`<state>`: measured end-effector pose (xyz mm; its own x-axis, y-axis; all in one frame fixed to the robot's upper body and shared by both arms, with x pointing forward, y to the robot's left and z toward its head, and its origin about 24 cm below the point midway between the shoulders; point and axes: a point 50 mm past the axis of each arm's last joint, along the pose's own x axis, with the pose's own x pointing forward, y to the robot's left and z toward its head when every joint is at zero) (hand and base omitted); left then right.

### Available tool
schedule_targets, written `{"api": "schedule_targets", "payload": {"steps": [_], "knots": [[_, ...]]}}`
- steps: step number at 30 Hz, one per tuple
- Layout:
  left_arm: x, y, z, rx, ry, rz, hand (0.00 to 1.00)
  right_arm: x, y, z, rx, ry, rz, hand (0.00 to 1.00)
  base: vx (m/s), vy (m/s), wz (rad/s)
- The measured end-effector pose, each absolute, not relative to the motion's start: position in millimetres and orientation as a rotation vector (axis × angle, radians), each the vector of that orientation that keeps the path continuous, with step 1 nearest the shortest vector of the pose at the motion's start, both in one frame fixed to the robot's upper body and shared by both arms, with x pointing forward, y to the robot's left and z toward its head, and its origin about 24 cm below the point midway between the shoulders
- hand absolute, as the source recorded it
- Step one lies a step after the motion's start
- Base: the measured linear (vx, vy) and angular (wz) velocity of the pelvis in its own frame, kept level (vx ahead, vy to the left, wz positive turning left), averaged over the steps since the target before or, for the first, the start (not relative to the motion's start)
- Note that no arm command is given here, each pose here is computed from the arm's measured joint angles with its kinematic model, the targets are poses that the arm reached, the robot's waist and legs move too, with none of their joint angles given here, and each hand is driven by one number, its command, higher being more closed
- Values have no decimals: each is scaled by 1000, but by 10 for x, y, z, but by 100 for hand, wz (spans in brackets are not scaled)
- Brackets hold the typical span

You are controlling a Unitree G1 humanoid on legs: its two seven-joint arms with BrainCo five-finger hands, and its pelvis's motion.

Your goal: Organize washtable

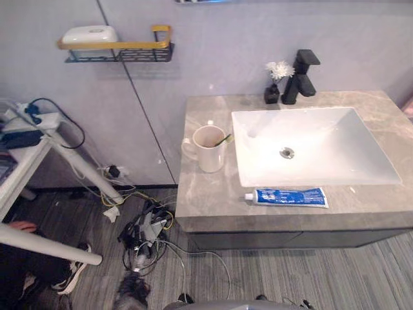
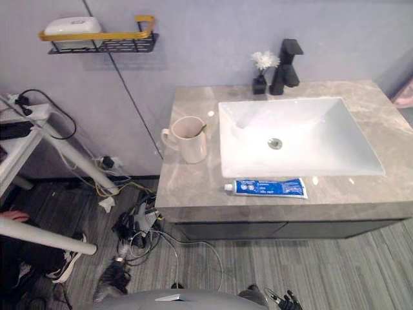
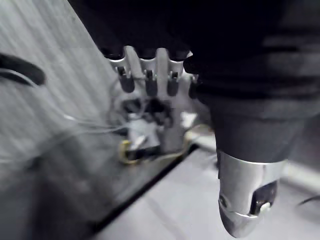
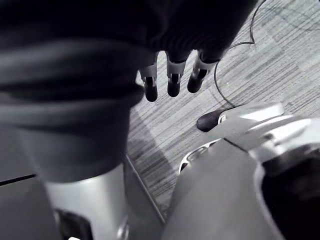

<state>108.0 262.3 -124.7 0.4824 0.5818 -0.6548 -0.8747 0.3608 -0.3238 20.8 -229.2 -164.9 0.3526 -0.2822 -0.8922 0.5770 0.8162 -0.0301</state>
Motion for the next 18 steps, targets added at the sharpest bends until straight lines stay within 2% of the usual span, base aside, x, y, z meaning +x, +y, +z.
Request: {"api": "schedule_targets", "payload": {"steps": [3, 5, 8, 9, 13, 15, 18], "knots": [[1196, 2934, -898, -690, 226, 1075, 0, 206, -2291, -1646, 309, 1070, -565, 0, -29, -4, 27], [1371, 3149, -384, -621, -43, 1087, 0, 202, -2285, -1647, 308, 1072, -555, 0, 3, -7, 22], [1548, 3235, 305, -473, -334, 1039, 0, 266, -2259, -1646, 289, 1068, -503, 0, 14, -2, 16], [1577, 3222, 425, -424, -371, 1026, 0, 278, -2254, -1646, 290, 1064, -492, 0, 4, -4, 8], [1755, 2981, 1050, -207, -575, 887, 0, 295, -2249, -1644, 276, 1068, -440, 0, -17, -4, 11], [1872, 2696, 1431, -102, -719, 730, 0, 305, -2254, -1640, 269, 1068, -412, 0, -38, -1, 7], [1976, 2388, 1727, -16, -846, 569, 0, 293, -2261, -1638, 279, 1067, -403, 0, -23, 4, 1]]}}
